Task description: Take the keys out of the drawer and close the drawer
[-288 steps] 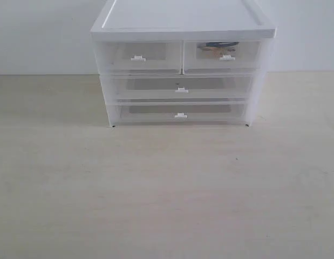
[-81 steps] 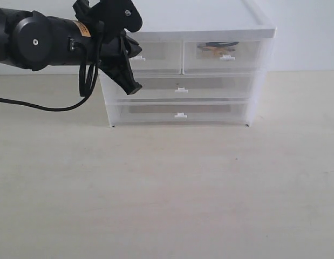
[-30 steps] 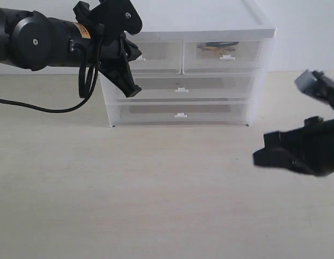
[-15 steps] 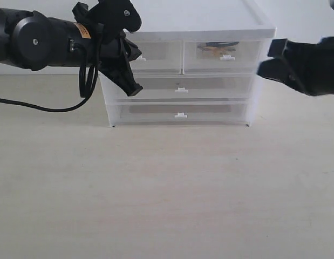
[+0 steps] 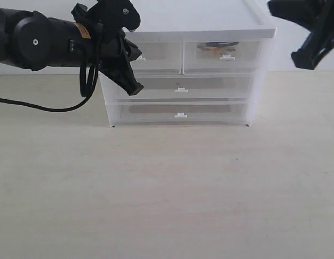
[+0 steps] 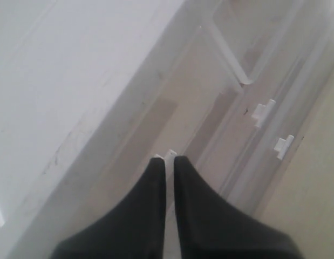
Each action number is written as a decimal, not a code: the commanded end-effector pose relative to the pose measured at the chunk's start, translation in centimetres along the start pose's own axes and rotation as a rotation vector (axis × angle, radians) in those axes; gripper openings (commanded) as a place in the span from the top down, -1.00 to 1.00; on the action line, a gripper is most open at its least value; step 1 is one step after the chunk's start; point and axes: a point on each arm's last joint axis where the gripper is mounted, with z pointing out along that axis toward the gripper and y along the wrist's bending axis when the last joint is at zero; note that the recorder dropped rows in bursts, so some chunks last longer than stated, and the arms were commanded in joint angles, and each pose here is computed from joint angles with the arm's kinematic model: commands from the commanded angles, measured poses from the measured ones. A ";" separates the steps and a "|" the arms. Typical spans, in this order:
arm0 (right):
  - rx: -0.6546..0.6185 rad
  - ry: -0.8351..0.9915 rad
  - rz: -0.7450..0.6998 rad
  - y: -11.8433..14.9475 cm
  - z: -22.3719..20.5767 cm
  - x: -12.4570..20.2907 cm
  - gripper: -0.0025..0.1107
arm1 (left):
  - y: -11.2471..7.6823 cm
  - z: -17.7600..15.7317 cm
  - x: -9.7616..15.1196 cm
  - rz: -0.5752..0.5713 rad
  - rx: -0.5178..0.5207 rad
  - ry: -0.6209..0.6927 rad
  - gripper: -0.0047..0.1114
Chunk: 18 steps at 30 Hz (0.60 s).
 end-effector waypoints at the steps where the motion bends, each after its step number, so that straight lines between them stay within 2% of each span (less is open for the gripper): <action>1: 0.325 0.120 0.104 -2.7 -2.0 0.3 0.96 | -0.1 0.0 -0.3 -0.024 0.001 -0.007 0.85; 5: 0.706 0.090 0.738 -4.5 -3.5 2.4 0.96 | 0.0 0.0 -0.3 -0.023 -0.003 -0.011 0.85; 7: 0.749 0.079 0.948 -3.8 -3.5 3.7 0.96 | 0.0 0.0 -0.3 -0.023 -0.003 -0.011 0.85; 13: 0.459 0.108 1.415 0.6 -0.1 6.7 0.96 | 0.0 0.0 -0.3 -0.023 -0.004 -0.013 0.85; 18: 0.264 0.186 1.626 2.6 3.2 8.5 0.96 | 0.0 0.0 -0.3 -0.023 -0.006 -0.014 0.85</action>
